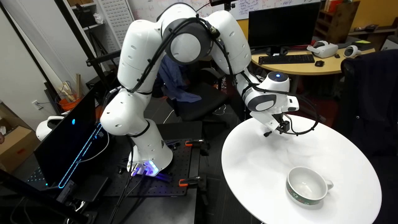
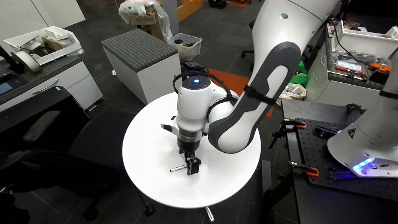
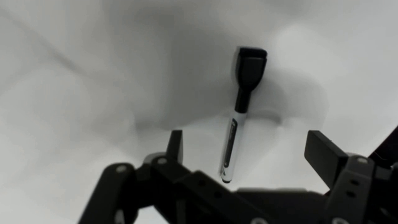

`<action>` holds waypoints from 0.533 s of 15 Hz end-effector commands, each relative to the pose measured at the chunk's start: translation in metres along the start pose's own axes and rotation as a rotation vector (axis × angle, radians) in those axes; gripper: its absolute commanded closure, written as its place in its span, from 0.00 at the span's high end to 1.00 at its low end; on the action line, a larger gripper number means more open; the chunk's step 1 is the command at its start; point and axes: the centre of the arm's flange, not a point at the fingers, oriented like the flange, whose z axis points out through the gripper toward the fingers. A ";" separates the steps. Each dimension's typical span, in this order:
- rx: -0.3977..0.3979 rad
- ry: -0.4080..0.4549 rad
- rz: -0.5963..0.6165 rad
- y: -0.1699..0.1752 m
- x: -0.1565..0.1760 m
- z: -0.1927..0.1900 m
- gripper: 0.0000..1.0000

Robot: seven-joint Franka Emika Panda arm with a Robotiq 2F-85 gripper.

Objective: Pick up small brush from the table and put it on the mug cup.

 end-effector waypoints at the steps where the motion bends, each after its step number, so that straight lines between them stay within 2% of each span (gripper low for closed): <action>1: 0.010 0.007 0.002 0.001 0.005 0.004 1.00; 3: 0.009 0.005 0.002 0.001 0.006 0.006 0.83; 4: 0.009 0.004 0.003 0.001 0.006 0.006 0.68; 5: 0.009 0.004 0.003 0.001 0.007 0.006 0.59; 8: 0.009 0.002 0.005 0.001 0.009 0.008 0.50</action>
